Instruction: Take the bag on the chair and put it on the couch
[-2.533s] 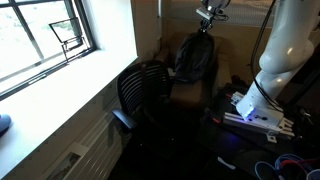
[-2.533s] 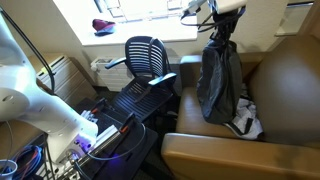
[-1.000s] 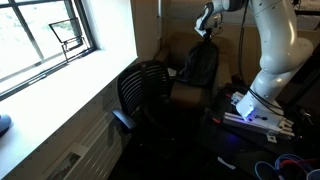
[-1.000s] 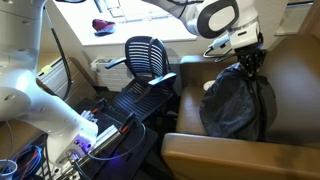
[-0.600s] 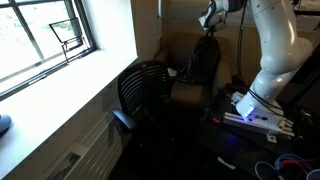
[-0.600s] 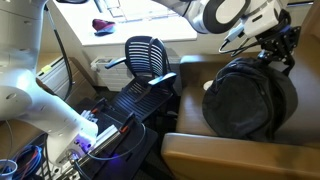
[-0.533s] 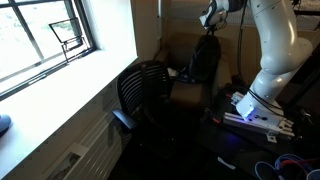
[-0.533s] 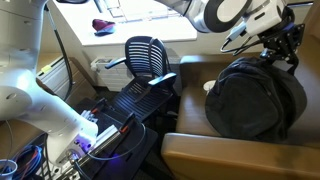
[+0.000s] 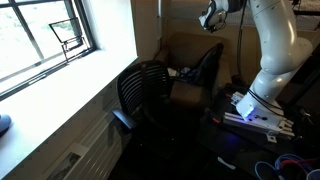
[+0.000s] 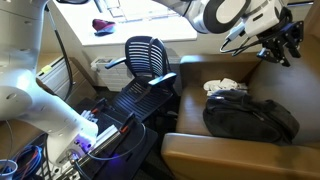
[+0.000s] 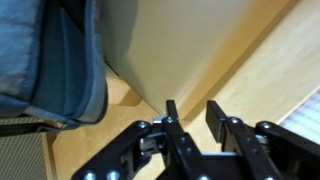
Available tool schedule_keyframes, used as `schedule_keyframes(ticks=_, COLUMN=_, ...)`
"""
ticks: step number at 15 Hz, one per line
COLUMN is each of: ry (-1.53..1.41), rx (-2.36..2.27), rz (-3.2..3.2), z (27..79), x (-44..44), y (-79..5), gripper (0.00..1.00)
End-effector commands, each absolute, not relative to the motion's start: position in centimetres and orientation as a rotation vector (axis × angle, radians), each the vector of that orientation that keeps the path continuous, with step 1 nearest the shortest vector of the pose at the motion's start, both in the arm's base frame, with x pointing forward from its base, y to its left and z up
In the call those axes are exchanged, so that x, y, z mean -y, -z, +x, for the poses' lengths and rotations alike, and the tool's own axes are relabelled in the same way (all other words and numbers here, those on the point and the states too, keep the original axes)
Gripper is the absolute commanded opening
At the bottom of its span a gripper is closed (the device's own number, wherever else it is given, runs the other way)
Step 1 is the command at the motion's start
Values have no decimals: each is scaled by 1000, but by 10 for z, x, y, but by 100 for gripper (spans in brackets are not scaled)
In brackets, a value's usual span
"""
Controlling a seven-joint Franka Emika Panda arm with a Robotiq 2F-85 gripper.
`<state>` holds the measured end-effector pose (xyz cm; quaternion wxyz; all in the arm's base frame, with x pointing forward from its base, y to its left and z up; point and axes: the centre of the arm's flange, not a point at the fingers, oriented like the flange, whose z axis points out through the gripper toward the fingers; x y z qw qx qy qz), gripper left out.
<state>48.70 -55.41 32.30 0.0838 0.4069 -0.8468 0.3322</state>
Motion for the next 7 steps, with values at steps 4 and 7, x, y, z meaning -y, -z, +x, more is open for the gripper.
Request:
schedule_keyframes(ticks=4, ry=-1163, rx=2548, rz=1192, z=490, x=557, y=-353, gripper=64)
schedule_keyframes(ticks=7, ry=-1154, rx=2572, rz=1217, z=494, x=552, y=-368, gripper=75)
